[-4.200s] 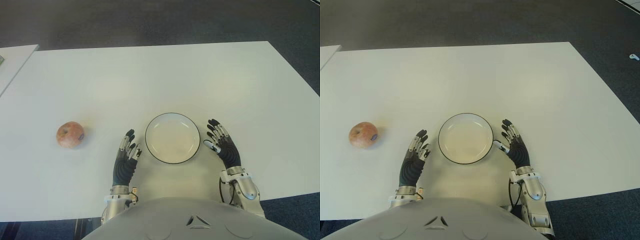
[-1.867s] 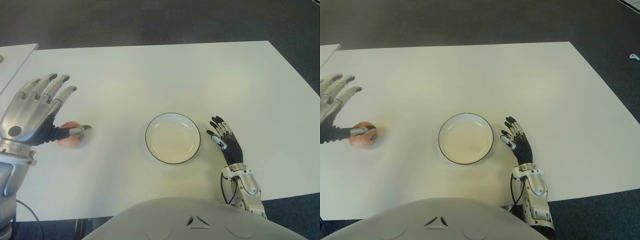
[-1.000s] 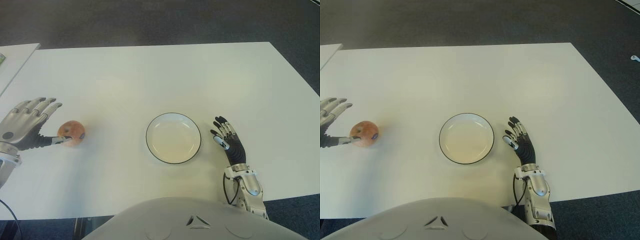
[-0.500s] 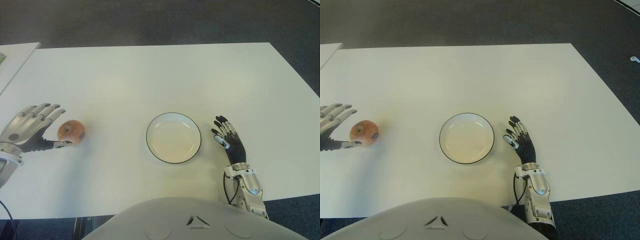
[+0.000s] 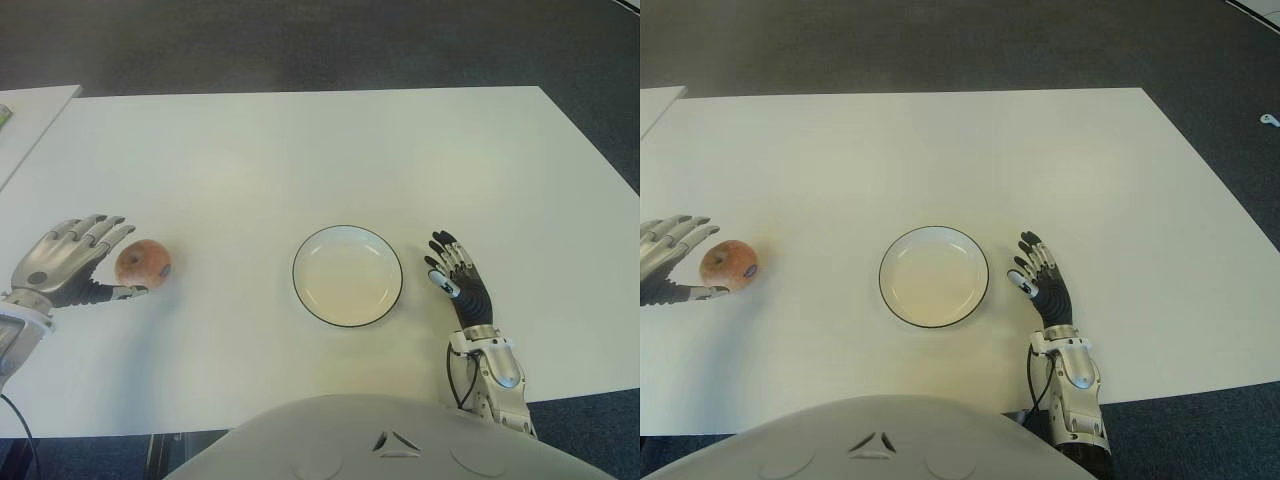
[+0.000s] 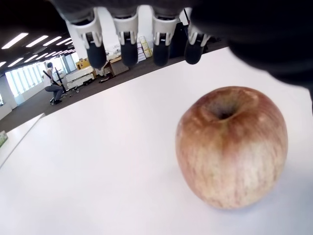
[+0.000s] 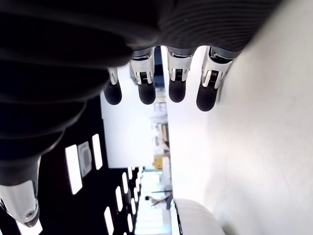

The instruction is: Put the apples into the plate.

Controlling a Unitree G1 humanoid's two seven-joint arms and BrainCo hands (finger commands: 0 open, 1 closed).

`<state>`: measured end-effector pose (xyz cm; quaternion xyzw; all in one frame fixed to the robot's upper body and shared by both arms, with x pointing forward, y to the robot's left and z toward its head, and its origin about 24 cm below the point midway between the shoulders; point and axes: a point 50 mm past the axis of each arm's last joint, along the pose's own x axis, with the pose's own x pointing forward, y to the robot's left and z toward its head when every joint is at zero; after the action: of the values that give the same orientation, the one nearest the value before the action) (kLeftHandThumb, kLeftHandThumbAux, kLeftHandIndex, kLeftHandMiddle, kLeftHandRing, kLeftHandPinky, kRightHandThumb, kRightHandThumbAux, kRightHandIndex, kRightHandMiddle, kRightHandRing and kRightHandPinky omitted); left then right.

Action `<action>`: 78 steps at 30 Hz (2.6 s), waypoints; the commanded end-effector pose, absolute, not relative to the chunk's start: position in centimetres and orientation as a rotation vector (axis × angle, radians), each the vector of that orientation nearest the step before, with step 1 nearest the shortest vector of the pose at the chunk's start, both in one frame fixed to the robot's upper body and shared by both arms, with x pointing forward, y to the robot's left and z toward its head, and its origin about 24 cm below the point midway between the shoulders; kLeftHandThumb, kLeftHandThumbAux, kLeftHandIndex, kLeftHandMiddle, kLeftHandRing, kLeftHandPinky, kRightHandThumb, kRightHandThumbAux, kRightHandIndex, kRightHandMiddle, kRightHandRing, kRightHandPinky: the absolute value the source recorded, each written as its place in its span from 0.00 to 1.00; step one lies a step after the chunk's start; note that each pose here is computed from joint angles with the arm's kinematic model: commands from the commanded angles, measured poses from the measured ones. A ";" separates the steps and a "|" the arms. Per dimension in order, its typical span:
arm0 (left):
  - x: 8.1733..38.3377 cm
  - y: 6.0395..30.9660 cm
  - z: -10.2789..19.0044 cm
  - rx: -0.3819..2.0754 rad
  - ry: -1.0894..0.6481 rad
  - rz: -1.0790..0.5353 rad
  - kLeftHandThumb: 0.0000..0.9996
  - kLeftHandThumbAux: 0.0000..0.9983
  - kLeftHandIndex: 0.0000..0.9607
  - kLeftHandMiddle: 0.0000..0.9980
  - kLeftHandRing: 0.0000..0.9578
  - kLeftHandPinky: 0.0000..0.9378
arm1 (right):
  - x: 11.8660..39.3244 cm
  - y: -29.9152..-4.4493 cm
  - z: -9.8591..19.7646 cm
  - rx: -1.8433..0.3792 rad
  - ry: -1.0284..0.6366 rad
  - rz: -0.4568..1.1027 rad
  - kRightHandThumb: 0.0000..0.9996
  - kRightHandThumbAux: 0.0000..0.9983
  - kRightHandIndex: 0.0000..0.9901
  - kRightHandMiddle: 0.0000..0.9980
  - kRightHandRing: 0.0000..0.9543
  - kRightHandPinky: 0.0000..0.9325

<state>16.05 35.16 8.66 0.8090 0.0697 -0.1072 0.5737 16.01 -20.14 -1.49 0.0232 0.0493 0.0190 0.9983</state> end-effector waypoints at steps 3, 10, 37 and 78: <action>16.4 35.1 8.0 1.878 0.171 -0.255 0.29 0.27 0.00 0.00 0.00 0.00 | 14.6 -20.6 -3.7 0.058 0.236 0.016 0.20 0.59 0.06 0.03 0.00 0.02; 16.7 35.2 7.2 1.871 0.190 -0.259 0.29 0.27 0.00 0.00 0.00 0.00 | 14.6 -20.6 -3.7 0.056 0.226 0.014 0.20 0.58 0.08 0.04 0.00 0.02; 18.0 35.6 5.7 1.893 0.253 -0.260 0.29 0.30 0.00 0.00 0.00 0.00 | 14.4 -20.7 -3.5 0.042 0.233 0.010 0.20 0.58 0.09 0.05 0.00 0.00; 17.9 34.8 1.3 1.868 0.355 -0.272 0.30 0.30 0.00 0.00 0.00 0.00 | 13.6 -22.6 -2.9 0.007 0.224 -0.013 0.21 0.60 0.12 0.06 0.00 0.01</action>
<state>19.08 35.32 3.55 0.8120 0.1208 -0.0848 0.5647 15.00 -22.34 -1.20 -0.0058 0.0525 0.0008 0.9986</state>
